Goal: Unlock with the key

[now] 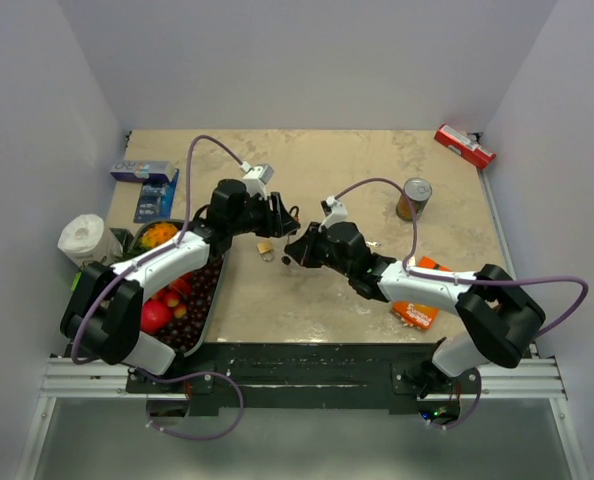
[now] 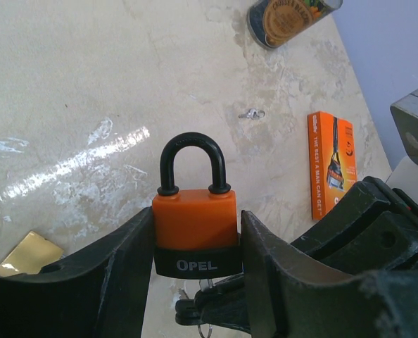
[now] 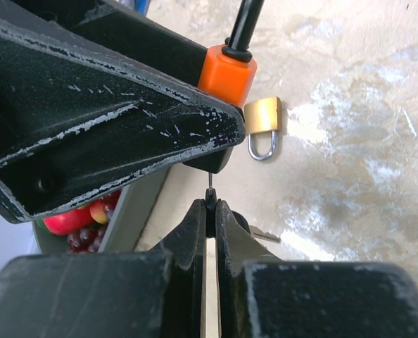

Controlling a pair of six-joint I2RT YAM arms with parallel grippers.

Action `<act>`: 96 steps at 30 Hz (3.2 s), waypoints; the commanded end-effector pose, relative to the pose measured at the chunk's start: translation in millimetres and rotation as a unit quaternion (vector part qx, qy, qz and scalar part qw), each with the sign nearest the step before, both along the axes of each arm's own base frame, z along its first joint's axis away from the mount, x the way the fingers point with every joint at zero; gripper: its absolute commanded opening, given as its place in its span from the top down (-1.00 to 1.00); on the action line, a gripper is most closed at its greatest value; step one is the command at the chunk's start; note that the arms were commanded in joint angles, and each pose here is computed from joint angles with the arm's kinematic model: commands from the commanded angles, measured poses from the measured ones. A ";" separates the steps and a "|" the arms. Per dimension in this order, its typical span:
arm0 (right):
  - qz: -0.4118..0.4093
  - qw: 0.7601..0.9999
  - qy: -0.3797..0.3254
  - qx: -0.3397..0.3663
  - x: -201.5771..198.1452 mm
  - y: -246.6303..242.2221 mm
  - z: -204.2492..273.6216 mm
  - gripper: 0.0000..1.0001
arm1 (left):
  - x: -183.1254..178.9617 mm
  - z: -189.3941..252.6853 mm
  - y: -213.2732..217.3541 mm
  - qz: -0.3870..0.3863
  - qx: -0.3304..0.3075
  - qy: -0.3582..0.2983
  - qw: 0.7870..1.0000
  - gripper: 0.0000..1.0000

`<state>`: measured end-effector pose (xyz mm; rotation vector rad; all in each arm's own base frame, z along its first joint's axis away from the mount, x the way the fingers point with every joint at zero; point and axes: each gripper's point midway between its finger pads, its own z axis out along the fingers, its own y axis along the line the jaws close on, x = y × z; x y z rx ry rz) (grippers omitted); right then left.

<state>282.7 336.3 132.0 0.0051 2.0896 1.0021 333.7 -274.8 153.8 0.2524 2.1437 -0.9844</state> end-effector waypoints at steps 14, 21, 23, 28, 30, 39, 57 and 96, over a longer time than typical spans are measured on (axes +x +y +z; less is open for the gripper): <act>-0.079 0.994 -0.067 0.037 52.4 -12.5 57.8 1.00 | -9.1 24.6 -13.5 -0.027 -0.015 -0.053 0.998 1.00; -0.075 0.993 -0.085 0.026 54.2 -21.7 70.4 1.00 | -13.0 24.9 -20.0 -0.043 -0.013 -0.061 0.997 1.00; -0.078 0.993 -0.088 0.026 55.4 -24.1 72.7 1.00 | -14.5 24.4 -21.4 -0.047 -0.013 -0.060 0.997 1.00; -0.085 0.991 -0.096 0.026 58.4 -26.2 75.1 1.00 | -16.8 23.3 -24.7 -0.051 -0.014 -0.057 0.997 1.00; -0.090 0.990 -0.102 0.028 59.4 -27.4 79.2 1.00 | -17.2 21.6 -24.7 -0.050 -0.012 -0.055 0.997 1.00; -0.114 0.981 -0.143 0.058 62.3 -37.2 110.6 1.00 | -17.4 16.2 -25.6 -0.047 -0.001 -0.055 0.997 1.00; -0.159 0.964 -0.202 0.062 69.0 -57.0 143.4 1.00 | -21.4 5.4 -30.3 -0.041 0.019 -0.056 0.997 1.00; -0.187 0.930 -0.303 0.096 68.8 -80.6 213.1 1.00 | -37.5 -23.0 -51.2 -0.070 0.040 -0.026 0.996 1.00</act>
